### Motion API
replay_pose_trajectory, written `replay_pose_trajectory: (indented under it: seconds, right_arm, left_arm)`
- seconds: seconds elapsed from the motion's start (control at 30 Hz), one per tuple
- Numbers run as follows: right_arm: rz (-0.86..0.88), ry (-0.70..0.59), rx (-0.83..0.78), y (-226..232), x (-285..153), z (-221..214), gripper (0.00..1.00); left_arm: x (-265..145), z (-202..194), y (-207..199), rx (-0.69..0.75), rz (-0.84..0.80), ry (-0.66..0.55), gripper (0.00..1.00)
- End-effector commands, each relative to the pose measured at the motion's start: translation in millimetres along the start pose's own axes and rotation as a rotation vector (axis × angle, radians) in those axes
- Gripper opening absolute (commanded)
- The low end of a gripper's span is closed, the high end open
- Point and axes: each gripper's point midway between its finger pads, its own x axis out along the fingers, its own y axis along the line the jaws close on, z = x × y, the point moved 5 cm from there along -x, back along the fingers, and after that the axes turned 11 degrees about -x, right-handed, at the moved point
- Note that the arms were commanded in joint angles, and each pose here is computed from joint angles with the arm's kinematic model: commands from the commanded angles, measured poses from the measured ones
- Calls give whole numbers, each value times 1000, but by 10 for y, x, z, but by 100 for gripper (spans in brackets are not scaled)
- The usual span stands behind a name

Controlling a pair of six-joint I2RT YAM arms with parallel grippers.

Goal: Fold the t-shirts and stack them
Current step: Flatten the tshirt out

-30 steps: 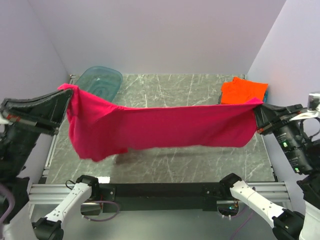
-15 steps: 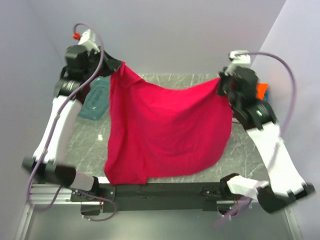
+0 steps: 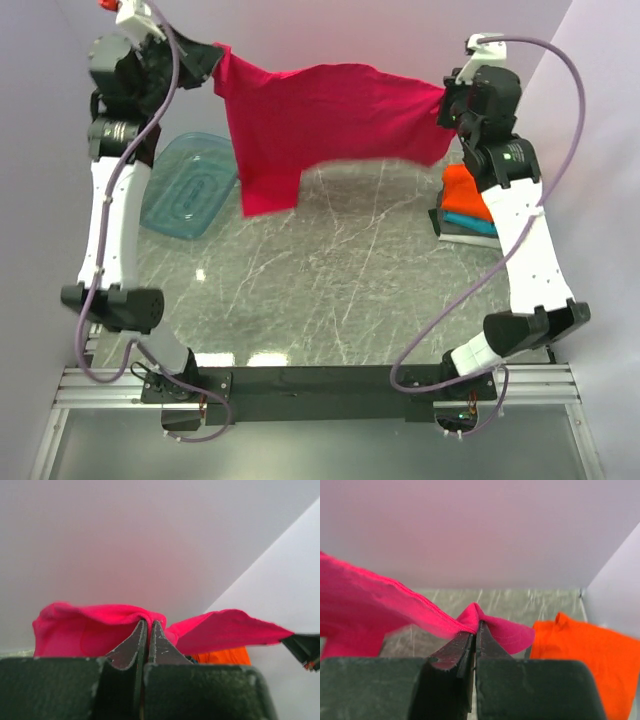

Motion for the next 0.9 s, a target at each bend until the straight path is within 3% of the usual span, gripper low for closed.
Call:
replay_pose_trajectory:
  seconds: [0.0, 0.13, 0.17, 0.23, 0.27, 0.3, 0.37, 0.5, 0.7, 0.87]
  right_arm:
    - [-5, -212, -7, -163, -365, 518, 0]
    - [48, -141, -17, -62, -490, 26, 0]
    - [56, -113, -16, -34, -477, -120, 0]
    - [106, 0, -16, 103, -422, -646, 0]
    - [122, 43, 7, 165, -403, -837, 0]
    - [142, 140, 4, 250, -354, -1243, 0]
    - [141, 244, 27, 310, -353, -1616, 0]
    - [131, 466, 46, 422, -399, -2366, 0]
    - [88, 680, 46, 468, -613, -2854, 0]
    - [60, 764, 17, 438, -817, -2966, 0]
  left_arm:
    - [-432, 260, -553, 111, -192, -99, 1]
    - [-656, -98, -358, 78, -164, -52, 1]
    - [-639, -428, -53, 27, -105, 24, 1]
    - [-805, -674, 44, -6, -98, 63, 1]
    - [-830, -1052, 344, -68, -31, 146, 0]
    - [-915, -1174, 397, -86, -16, 163, 1]
    - [-1030, -1696, 758, -152, 76, 264, 1]
    - [-1343, -2373, 1142, -237, 207, 370, 1]
    - [-1859, -3049, 1618, -361, 466, 506, 1]
    - [-2118, -3256, 1640, -393, 498, 573, 1]
